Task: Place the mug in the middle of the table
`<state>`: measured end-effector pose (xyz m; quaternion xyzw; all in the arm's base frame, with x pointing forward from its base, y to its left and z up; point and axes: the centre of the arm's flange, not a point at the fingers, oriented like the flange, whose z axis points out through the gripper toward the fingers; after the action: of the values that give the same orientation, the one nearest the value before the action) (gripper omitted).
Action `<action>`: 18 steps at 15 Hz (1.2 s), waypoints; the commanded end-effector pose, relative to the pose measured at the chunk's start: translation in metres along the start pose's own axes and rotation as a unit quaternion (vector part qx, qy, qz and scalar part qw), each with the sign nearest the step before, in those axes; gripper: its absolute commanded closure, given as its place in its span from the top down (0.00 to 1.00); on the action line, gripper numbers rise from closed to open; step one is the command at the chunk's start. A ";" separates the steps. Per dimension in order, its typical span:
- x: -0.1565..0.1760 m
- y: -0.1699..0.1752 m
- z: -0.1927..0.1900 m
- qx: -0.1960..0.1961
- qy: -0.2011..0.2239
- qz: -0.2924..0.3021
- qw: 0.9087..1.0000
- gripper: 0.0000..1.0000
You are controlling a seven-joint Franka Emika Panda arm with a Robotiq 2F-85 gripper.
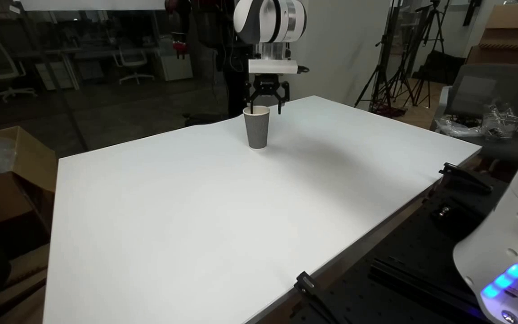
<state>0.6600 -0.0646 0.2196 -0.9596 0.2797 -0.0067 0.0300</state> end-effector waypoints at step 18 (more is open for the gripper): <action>0.003 -0.010 0.004 0.001 0.002 -0.007 1.000 0.04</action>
<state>0.6676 -0.0577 0.2165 -0.9614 0.2732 -0.0093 0.0306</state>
